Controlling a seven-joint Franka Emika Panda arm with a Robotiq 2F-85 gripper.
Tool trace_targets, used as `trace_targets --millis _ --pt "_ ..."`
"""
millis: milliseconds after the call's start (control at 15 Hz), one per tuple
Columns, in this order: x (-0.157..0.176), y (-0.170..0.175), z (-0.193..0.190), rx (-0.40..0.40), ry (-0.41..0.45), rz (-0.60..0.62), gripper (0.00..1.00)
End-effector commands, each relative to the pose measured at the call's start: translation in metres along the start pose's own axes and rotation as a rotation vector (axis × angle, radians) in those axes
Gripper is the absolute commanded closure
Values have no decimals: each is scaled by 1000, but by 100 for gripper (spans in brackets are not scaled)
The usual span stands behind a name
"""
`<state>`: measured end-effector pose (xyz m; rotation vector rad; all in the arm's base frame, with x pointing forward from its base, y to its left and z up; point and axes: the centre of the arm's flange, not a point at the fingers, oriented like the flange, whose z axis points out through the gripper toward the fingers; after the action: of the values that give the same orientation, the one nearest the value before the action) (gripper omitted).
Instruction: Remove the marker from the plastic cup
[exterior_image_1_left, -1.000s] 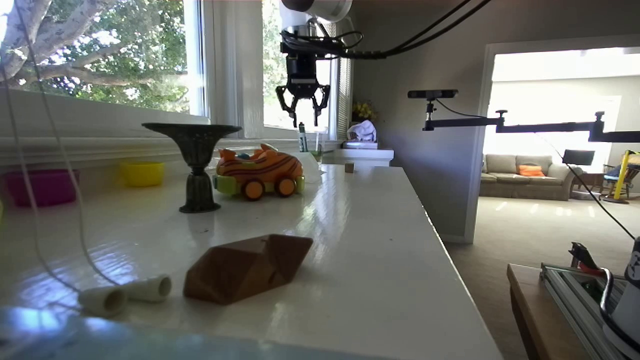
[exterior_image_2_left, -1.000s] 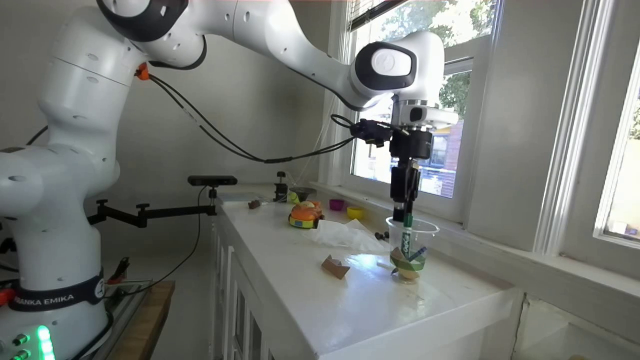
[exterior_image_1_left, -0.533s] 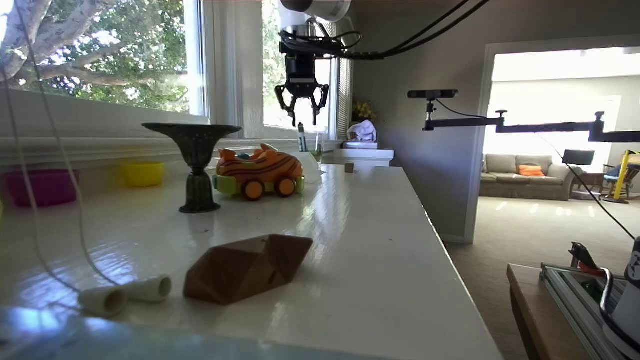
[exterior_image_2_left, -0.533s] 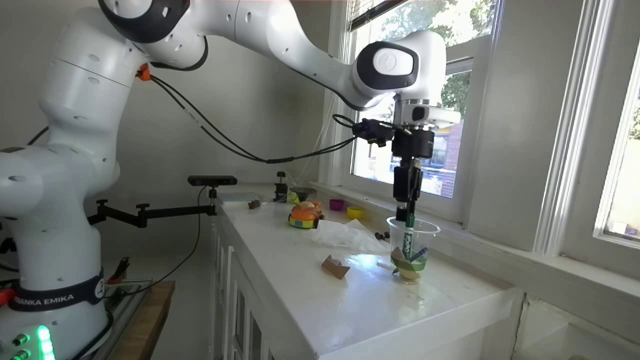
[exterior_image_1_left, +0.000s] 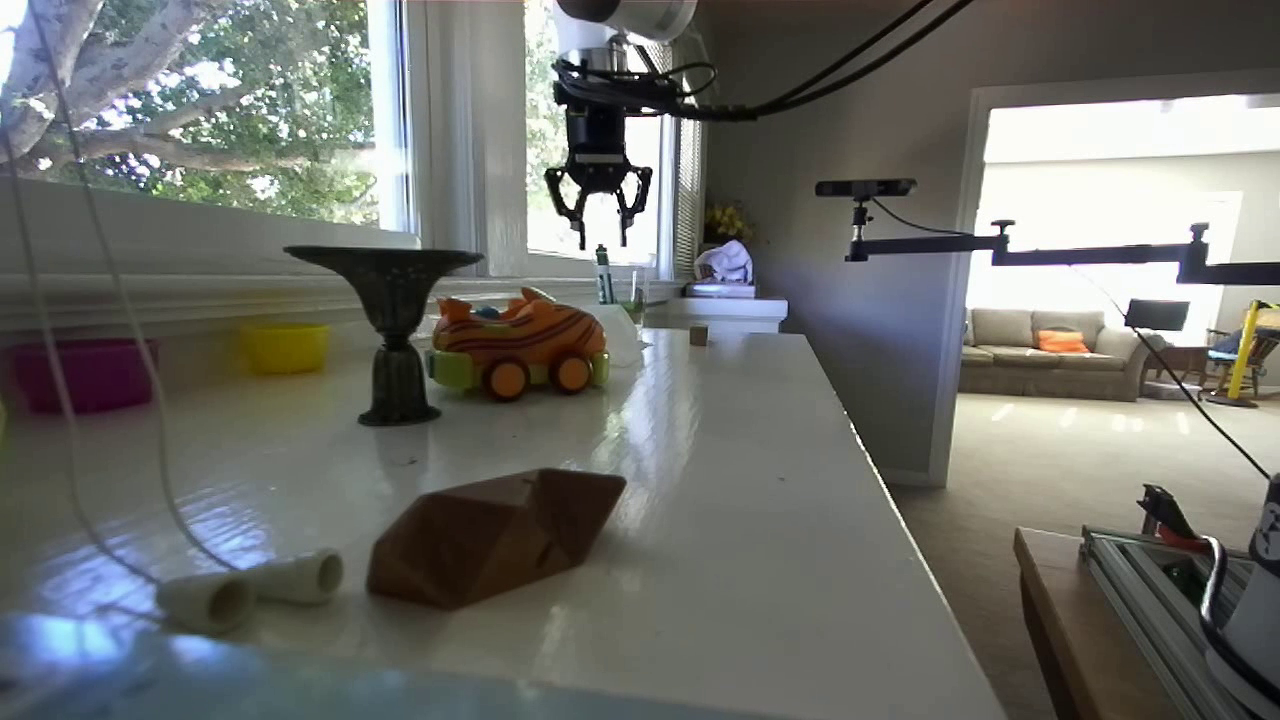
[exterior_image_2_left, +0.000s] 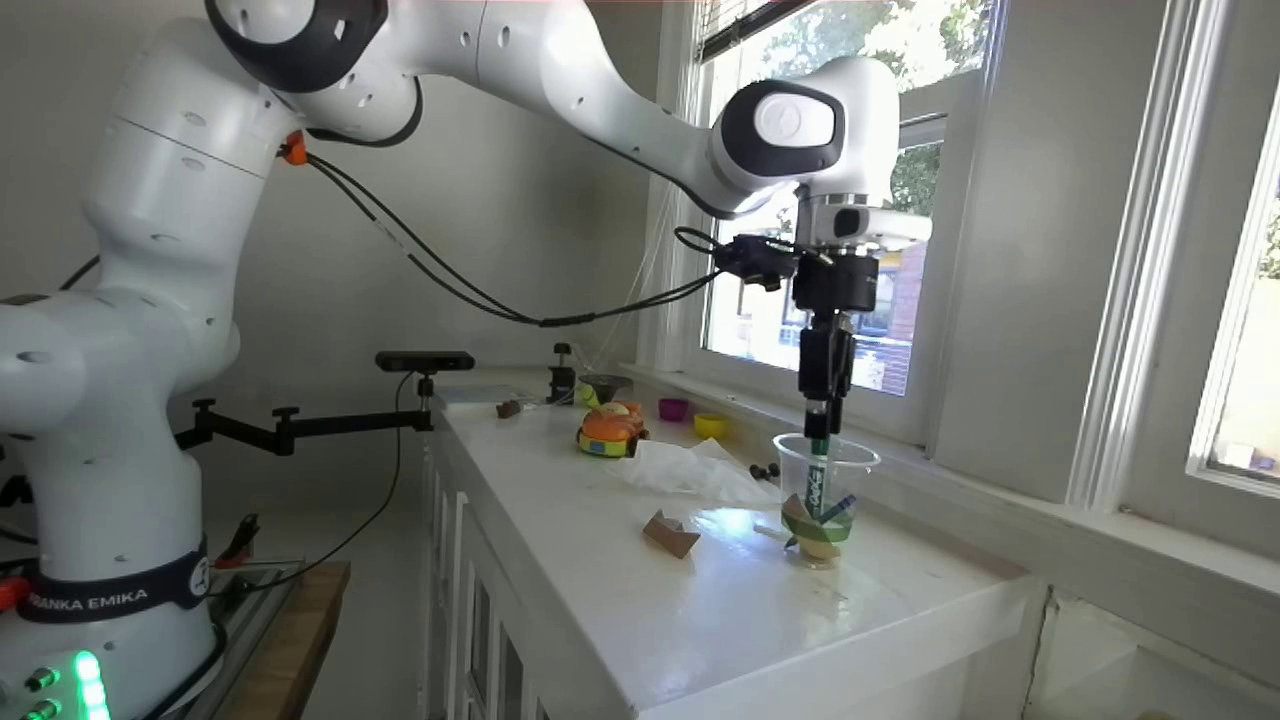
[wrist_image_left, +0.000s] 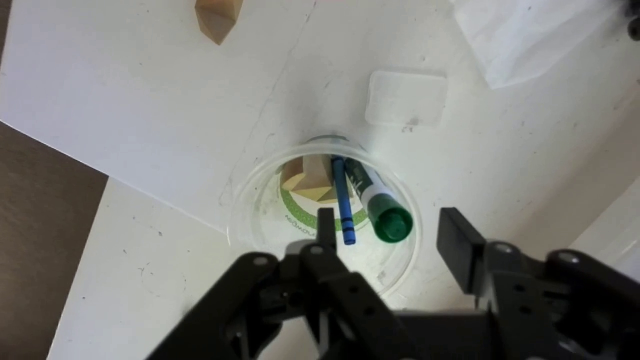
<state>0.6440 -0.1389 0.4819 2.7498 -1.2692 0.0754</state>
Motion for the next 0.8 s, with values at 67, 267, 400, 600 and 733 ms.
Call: trace_targets --millis 67,267,400,600,733 --pt "10 -8 2 -2 -4 19 81" --pt "11 -9 1 -2 2 17 96" --pt "11 -8 -1 -1 6 16 94" --pt "9 -8 -2 -5 9 16 94" --pt "8 -9 0 -23 0 11 94"
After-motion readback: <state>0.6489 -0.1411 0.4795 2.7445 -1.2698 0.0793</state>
